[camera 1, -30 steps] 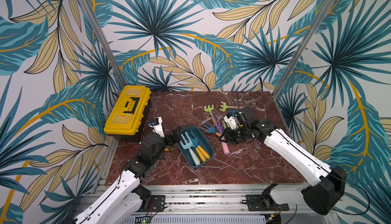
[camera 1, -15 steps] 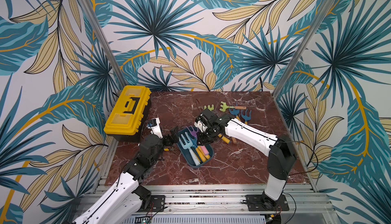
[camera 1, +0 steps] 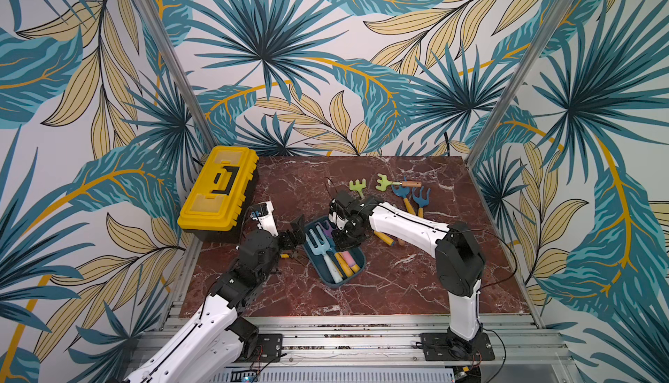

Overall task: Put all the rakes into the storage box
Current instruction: Place the rake in the storage box.

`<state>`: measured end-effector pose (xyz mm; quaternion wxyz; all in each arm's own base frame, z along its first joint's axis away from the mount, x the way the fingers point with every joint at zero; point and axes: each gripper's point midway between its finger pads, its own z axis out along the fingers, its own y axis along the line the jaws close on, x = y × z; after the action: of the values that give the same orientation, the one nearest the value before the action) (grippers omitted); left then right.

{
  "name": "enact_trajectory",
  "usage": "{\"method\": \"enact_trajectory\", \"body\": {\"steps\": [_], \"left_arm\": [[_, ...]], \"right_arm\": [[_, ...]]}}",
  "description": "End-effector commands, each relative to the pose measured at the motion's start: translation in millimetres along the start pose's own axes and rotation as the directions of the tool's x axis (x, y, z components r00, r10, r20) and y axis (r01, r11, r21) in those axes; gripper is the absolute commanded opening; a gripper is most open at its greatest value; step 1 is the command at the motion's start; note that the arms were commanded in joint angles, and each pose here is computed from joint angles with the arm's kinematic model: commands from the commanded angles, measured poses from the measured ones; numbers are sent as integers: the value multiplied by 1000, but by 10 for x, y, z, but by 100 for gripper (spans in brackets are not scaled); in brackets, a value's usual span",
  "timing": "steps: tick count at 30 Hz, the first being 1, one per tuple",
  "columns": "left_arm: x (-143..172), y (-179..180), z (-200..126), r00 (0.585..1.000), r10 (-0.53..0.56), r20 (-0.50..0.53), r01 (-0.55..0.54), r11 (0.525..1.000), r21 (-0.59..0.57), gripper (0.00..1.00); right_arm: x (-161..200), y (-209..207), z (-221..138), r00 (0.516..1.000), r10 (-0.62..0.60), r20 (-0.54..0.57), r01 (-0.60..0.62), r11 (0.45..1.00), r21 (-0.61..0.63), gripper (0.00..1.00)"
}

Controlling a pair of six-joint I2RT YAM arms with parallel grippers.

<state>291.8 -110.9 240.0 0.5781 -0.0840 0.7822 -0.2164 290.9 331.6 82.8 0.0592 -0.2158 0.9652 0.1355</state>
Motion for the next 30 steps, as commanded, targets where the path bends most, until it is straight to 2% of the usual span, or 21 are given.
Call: {"method": "enact_trajectory", "body": {"steps": [1, 7, 13, 18, 20, 23, 26, 30], "left_arm": [[71, 60, -11, 1000, 20, -8, -20, 1000, -16, 100], [73, 60, -12, 1000, 19, -9, -20, 1000, -15, 100], [71, 54, -17, 1000, 19, -8, -19, 1000, -11, 100], [88, 46, -3, 1000, 12, -10, -12, 1000, -4, 100], [101, 49, 15, 1000, 15, -15, -15, 1000, -8, 100], [109, 49, 20, 1000, 13, -21, -13, 1000, -9, 100], [130, 28, 33, 1000, 7, -27, -7, 1000, 4, 100], [161, 38, 66, 999, 10, -38, -10, 1000, -2, 100]], "right_arm": [[81, 62, 100, 999, -42, -26, 43, 998, 43, 14], [96, 119, 147, 998, -68, -14, 69, 993, 92, 14], [79, 184, -42, 996, -78, 41, 73, 991, 113, 14], [158, 212, 4, 998, -60, 12, 59, 994, 87, 20], [183, 199, 27, 999, -53, 3, 53, 995, 88, 32], [143, 212, -109, 998, -55, 40, 51, 995, 88, 45], [84, 245, -348, 993, -58, 101, 50, 996, 78, 50], [55, 177, -539, 988, -44, 148, 31, 996, 86, 52]]}}
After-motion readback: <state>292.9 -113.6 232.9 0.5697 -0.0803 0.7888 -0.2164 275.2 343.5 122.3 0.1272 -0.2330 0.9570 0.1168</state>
